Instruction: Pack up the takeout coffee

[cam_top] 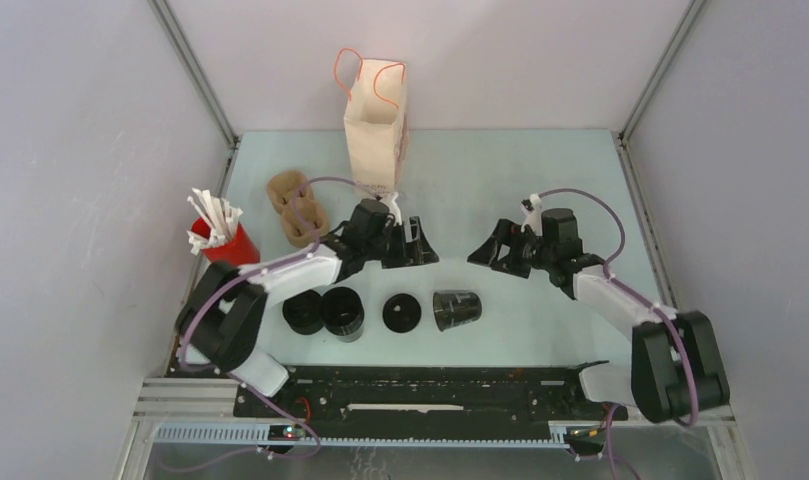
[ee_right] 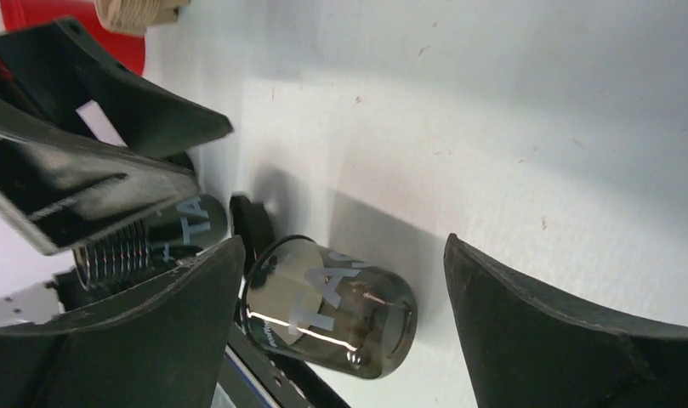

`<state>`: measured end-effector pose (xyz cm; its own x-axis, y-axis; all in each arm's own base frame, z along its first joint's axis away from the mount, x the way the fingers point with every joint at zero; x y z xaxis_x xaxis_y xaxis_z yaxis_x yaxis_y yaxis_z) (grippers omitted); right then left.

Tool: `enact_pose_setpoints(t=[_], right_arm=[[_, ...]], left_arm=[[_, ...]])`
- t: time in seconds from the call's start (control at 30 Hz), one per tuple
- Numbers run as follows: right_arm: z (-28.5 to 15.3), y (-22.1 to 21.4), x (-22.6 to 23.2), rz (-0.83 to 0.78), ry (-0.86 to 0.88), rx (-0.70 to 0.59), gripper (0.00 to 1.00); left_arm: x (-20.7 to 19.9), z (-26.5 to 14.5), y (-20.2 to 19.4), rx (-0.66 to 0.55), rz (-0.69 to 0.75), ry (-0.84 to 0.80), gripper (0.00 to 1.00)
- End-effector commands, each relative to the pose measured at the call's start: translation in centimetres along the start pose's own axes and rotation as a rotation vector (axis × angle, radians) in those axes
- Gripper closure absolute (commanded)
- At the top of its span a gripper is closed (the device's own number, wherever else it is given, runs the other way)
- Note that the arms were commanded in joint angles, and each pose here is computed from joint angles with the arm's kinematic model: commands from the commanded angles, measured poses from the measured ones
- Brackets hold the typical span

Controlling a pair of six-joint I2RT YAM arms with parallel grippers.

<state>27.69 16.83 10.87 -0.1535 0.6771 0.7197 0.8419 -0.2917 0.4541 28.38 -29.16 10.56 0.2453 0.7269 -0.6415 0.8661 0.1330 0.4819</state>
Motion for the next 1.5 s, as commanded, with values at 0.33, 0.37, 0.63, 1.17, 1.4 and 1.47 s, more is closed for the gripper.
enact_pose_setpoints(t=[0.33,0.37,0.63,1.17,1.4,1.47], right_arm=[[-5.9,-6.5,4.6,-0.429,-0.388,0.080,0.03],[-6.1,-7.2,4.9,-0.453,-0.424,0.090,0.03],[-5.4,-10.4,7.2,-0.746,-0.723,0.101,0.04],[-1.6,-8.8,8.1,-0.923,-0.843,0.085,0.86],[-0.8,-3.5,8.6,-0.491,-0.326,0.144,1.00],[0.0,-2.9,7.7,-0.476,-0.312,0.176,1.00]], left_arm=[[0.0,-6.4,-2.4,-0.070,0.032,0.044,0.11],[0.5,-6.7,-1.9,-0.086,0.039,0.080,0.10],[1.6,-9.7,1.2,-0.188,0.077,0.189,0.04],[5.0,-9.9,0.4,-0.170,0.072,0.279,0.03],[4.8,-8.4,0.0,-0.118,0.077,0.239,0.04],[4.8,-8.2,0.1,-0.116,0.076,0.237,0.04]])
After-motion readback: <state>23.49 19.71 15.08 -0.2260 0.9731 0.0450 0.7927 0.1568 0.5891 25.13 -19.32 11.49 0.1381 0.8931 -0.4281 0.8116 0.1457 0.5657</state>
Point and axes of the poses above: each gripper's point midway between its finger pads, its own z axis out along the fingers, its own x axis along the line the jaws close on, y = z × x, the point moved 2 cm from there along -z, back along the fingers, and after that the axes turned 1 degree about -z, right-handed, at the moved point
